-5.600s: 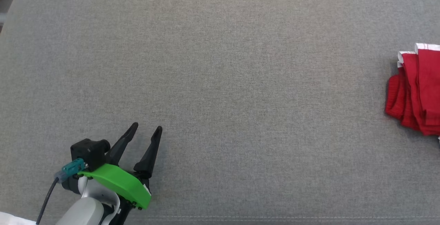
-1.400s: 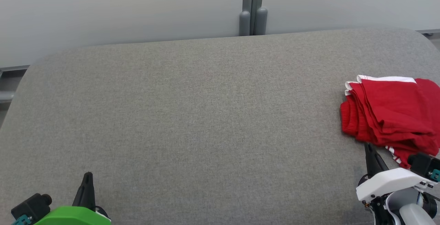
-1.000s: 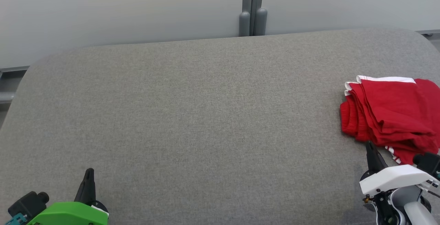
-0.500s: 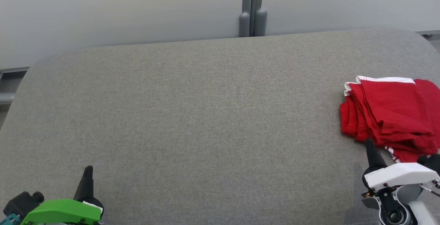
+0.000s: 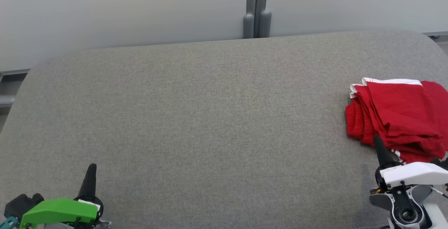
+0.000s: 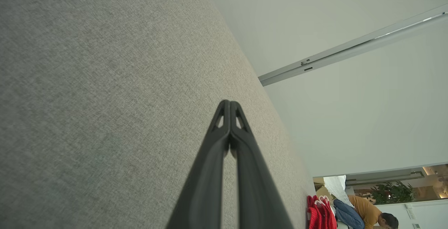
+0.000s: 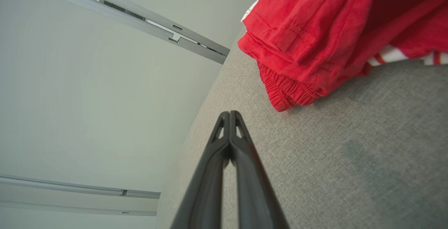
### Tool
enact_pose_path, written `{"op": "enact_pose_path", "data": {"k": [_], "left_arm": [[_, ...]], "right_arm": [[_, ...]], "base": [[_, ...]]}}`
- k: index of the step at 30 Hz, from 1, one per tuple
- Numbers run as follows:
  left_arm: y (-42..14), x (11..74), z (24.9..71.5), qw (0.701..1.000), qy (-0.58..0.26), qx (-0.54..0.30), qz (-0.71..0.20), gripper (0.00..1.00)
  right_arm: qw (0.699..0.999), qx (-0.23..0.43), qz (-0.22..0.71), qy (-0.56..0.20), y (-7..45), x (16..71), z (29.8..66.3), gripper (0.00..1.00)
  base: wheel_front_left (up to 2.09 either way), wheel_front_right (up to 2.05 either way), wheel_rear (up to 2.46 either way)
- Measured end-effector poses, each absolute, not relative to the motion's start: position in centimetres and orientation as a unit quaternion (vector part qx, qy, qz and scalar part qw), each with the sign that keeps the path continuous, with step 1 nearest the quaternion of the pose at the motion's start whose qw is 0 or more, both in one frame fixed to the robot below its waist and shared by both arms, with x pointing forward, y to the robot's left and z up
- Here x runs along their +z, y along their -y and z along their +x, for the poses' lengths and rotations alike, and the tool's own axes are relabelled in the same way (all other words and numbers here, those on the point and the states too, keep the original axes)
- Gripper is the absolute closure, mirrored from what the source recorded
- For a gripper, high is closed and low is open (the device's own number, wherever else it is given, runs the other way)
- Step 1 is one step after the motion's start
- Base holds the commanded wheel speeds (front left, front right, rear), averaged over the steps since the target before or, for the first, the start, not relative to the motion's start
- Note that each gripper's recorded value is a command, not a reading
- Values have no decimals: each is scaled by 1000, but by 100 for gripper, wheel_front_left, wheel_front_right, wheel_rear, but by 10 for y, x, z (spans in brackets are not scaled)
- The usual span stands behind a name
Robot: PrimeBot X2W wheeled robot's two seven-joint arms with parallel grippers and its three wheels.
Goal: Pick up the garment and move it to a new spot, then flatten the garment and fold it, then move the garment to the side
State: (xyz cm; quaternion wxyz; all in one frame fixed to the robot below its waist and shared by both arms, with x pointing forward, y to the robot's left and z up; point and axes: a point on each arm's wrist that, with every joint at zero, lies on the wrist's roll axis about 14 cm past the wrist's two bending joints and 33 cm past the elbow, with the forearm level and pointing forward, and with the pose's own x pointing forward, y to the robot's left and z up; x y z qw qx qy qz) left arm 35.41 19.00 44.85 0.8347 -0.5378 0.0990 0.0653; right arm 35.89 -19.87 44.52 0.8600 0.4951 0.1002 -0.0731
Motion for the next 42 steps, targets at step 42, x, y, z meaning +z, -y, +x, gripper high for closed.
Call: {"op": "enact_pose_path", "data": {"k": [42], "left_arm": [[-187, 478, 374, 706, -45, 24, -707, 100]], "right_arm": [[701, -48, 711, -29, 204, 475, 371, 100]], "base": [[0, 0, 0]]}}
